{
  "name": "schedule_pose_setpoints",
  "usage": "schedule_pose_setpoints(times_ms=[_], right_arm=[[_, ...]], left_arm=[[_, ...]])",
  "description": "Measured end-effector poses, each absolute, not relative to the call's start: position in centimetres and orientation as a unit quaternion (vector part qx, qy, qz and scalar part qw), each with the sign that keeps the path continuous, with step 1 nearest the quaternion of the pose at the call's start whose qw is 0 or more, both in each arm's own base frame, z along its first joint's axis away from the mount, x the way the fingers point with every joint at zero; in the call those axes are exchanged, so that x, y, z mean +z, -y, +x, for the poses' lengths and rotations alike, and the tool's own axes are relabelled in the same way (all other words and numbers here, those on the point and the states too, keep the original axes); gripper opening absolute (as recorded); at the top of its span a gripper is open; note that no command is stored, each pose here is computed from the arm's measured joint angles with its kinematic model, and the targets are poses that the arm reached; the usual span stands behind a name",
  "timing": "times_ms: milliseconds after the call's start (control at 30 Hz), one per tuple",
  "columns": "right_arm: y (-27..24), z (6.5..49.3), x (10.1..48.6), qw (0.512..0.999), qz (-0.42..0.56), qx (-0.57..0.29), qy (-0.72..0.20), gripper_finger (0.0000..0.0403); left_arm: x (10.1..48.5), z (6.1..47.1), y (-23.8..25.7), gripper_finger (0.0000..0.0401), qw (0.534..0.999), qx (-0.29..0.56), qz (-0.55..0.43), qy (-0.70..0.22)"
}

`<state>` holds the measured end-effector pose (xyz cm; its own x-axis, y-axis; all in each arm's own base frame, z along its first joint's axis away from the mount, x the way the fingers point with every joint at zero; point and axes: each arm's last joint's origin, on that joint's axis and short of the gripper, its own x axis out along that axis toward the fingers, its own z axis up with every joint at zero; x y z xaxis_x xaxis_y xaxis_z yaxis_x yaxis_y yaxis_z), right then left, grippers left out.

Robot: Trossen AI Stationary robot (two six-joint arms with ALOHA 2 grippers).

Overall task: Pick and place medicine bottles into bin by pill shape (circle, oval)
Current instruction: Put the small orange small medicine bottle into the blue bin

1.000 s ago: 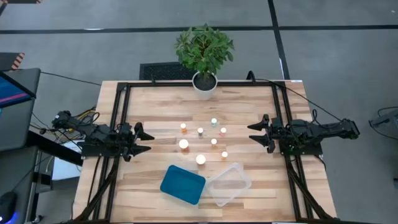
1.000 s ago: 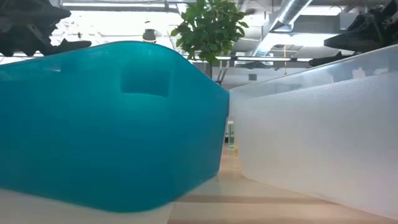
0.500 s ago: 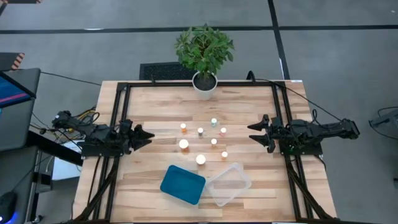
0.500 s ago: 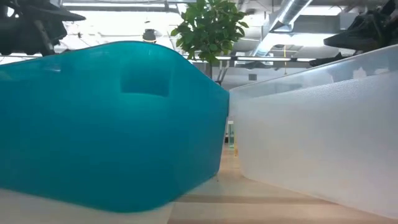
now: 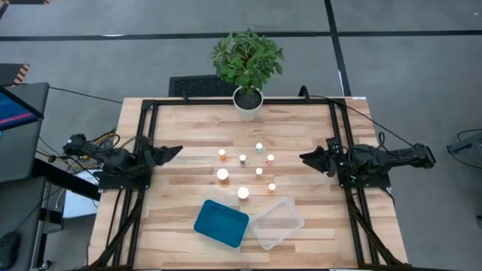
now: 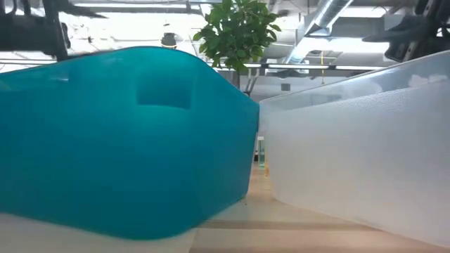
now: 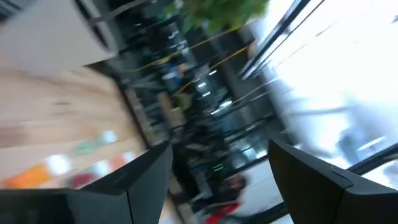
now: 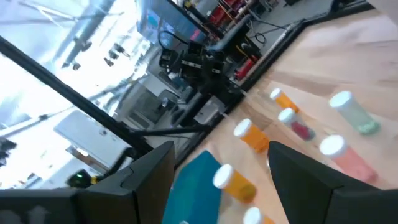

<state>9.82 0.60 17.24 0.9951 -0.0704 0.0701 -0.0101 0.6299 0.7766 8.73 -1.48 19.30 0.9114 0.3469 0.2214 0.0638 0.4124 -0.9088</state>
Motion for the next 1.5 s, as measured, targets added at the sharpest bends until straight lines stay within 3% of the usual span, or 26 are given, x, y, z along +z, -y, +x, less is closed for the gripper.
schedule_pose_setpoints(times_ms=[200, 400, 500, 667, 900, 1133, 1500], right_arm=[[-0.5, 9.5, 19.3, 0.895, 0.434, 0.003, 0.104, 0.0271], [-0.3, 8.5, 22.4, 0.901, 0.403, 0.0, 0.16, 0.0271], [-0.2, 7.9, 24.2, 0.898, 0.398, 0.009, 0.185, 0.0271], [-0.1, 6.9, 27.5, 0.934, 0.299, -0.007, 0.197, 0.0271], [-0.1, 7.5, 30.9, 0.975, 0.193, -0.066, 0.09, 0.0271], [-0.3, 9.5, 31.4, 0.983, 0.157, -0.094, -0.021, 0.0271], [-0.4, 10.6, 30.6, 0.982, 0.148, -0.098, -0.063, 0.0271]], left_arm=[[23.4, 8.2, 1.4, 0.0258, 0.81, 0.041, -0.529, 0.249], [29.3, 9.4, 1.8, 0.0258, 0.85, 0.075, -0.465, 0.236], [32.5, 10.8, 2.5, 0.0258, 0.885, 0.083, -0.42, 0.185], [36.9, 13.3, 3.4, 0.0258, 0.918, 0.151, -0.363, 0.045], [40.7, 17.2, 3.1, 0.0269, 0.916, 0.251, -0.27, -0.158], [40.5, 21.2, 0.9, 0.0283, 0.892, 0.278, -0.14, -0.327], [34.5, 28.7, -3.9, 0.0284, 0.855, 0.178, -0.025, -0.486]])
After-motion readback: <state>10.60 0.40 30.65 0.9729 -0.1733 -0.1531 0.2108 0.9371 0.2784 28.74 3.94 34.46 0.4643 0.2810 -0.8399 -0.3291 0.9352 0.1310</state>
